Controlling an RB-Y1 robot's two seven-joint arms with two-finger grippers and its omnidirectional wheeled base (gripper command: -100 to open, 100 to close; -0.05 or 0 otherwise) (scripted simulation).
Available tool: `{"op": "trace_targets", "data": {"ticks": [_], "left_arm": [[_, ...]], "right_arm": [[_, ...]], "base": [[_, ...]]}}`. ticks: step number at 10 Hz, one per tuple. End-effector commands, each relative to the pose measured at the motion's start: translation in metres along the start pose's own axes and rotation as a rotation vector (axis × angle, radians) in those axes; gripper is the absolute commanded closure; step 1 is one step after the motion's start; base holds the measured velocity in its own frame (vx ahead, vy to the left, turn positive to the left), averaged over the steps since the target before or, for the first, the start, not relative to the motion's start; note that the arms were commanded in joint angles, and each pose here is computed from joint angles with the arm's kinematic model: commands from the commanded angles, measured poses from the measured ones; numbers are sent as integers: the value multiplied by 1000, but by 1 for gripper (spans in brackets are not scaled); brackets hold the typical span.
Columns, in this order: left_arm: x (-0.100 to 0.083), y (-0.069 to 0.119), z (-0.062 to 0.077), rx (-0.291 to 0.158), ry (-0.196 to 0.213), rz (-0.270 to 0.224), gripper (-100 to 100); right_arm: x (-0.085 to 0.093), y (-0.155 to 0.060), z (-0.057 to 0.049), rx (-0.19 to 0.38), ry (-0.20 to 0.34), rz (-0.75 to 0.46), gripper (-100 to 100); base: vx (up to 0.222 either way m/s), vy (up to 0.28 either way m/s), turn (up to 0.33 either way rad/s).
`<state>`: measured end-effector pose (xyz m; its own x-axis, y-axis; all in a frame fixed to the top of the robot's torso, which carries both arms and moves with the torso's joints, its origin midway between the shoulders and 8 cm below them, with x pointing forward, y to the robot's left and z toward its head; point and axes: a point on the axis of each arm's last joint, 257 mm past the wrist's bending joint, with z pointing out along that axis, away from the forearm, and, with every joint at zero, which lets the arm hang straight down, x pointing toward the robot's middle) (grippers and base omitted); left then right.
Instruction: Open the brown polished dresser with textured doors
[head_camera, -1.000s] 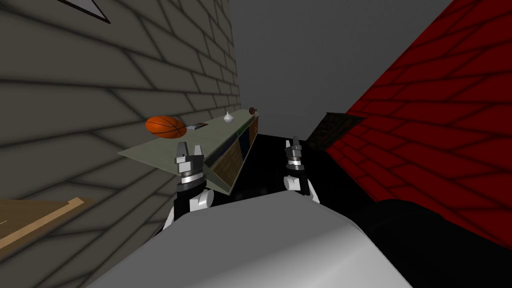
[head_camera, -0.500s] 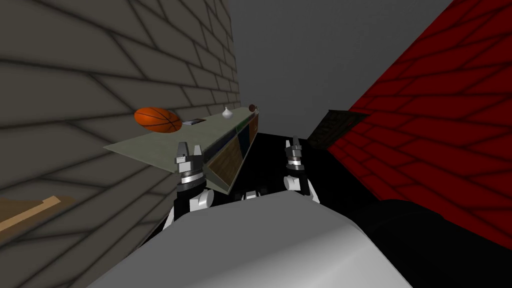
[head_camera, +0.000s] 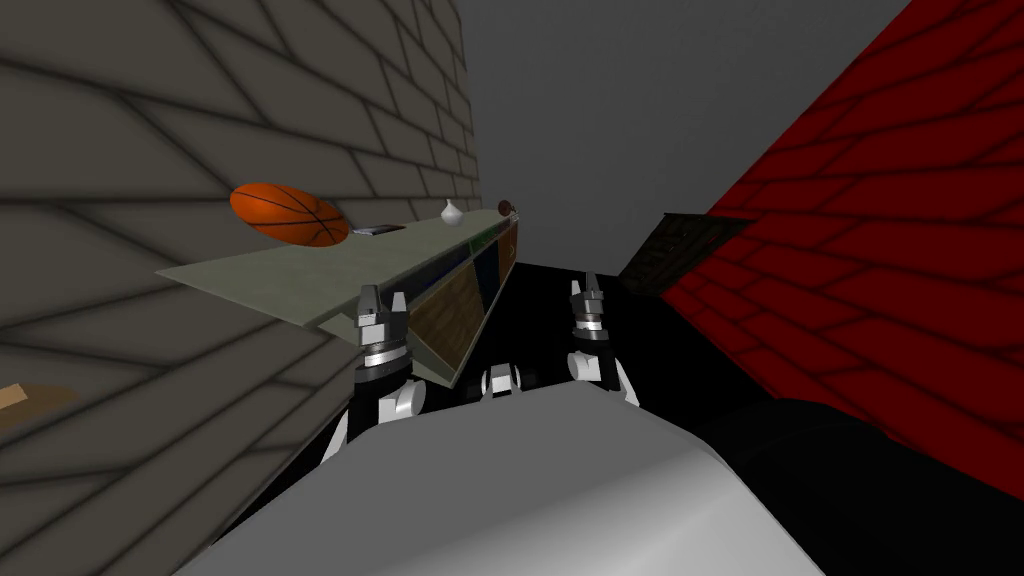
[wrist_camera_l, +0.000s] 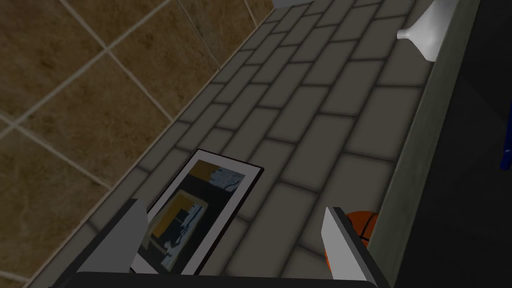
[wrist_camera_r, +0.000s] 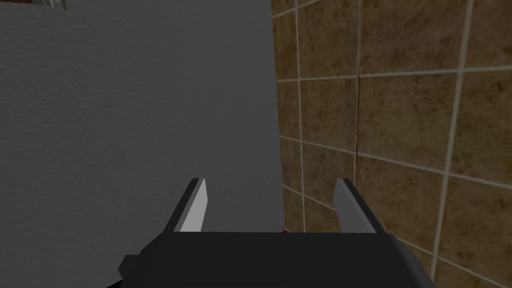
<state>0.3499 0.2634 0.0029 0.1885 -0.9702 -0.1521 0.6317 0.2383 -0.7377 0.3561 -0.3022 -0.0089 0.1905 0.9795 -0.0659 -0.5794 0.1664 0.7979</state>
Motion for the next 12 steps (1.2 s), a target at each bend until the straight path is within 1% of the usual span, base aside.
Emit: {"op": "trace_targets", "data": {"ticks": [1, 3, 5, 6, 7, 8, 9, 10, 11, 12], "left_arm": [[4, 20, -5, -32, 50, 31, -100], [5, 42, -11, -68, 76, 55, -100], [3, 63, -16, -103, 91, 78, -100], [3, 68, -19, -114, 92, 78, -100], [1, 81, -23, -139, 97, 90, -100], [1, 81, -23, -139, 97, 90, -100], [-1, 95, -28, -164, 100, 101, -100], [-3, 104, -30, -177, 100, 112, -100], [-3, 110, -33, -191, 101, 112, -100], [-6, 124, -39, -218, 101, 123, -100]], "right_arm": [[0, 0, 0, 0, 0, 0, 0], [0, 0, 0, 0, 0, 0, 0], [0, 0, 0, 0, 0, 0, 0], [0, 0, 0, 0, 0, 0, 0], [0, 0, 0, 0, 0, 0, 0], [0, 0, 0, 0, 0, 0, 0], [0, 0, 0, 0, 0, 0, 0], [0, 0, 0, 0, 0, 0, 0], [0, 0, 0, 0, 0, 0, 0], [0, 0, 0, 0, 0, 0, 0]], "base": [[98, -58, 56], [122, -69, 64], [154, -93, 94], [100, -81, 23], [90, -51, 46], [70, -36, 37], [93, -57, 50], [118, -100, 134], [95, -78, 41], [117, -68, 50]]}}
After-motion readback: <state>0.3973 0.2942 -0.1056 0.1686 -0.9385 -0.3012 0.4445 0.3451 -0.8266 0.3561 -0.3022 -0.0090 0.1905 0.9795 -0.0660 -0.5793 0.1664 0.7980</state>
